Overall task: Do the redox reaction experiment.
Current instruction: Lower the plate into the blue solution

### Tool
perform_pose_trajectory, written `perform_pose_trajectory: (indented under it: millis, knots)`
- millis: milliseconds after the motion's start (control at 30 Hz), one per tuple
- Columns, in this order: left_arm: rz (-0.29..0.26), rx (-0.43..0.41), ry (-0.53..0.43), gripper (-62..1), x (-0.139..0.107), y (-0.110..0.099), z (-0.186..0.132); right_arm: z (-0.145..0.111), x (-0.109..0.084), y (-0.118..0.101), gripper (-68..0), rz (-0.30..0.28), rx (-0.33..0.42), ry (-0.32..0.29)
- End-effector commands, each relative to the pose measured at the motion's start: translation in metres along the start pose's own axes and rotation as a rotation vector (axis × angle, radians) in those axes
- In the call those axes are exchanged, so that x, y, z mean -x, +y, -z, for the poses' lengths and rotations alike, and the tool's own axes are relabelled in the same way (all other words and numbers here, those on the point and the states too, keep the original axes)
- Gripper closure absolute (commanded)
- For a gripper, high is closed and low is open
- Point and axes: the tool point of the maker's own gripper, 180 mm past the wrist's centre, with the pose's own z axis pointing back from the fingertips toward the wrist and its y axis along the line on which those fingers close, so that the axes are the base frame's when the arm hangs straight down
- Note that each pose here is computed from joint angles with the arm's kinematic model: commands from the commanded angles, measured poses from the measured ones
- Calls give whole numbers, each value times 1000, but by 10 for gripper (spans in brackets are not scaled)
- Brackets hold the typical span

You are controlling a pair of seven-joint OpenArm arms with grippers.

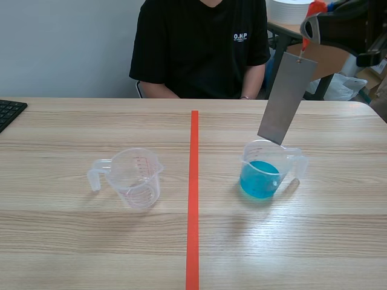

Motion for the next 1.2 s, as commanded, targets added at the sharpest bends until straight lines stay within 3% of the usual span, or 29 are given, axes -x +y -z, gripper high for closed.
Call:
perform_pose_trajectory:
  millis: [0,400,567,900,1167]
  knots:
    - [-38,-14,-8,-45,2,-5,-4,-2,-8,-4,-13,-14,2,-30]
    - [-229,-112,206,-45,67,-34,-52,15,15,10,-13,1,-47,5]
    - [-284,-133,246,-45,77,-44,-56,16,17,9,-13,3,-44,8]
    - [-287,-136,244,-45,77,-44,-56,16,21,6,-13,-14,-32,26]
    - [-245,-126,284,-45,90,-46,-61,16,30,1,-13,11,-22,40]
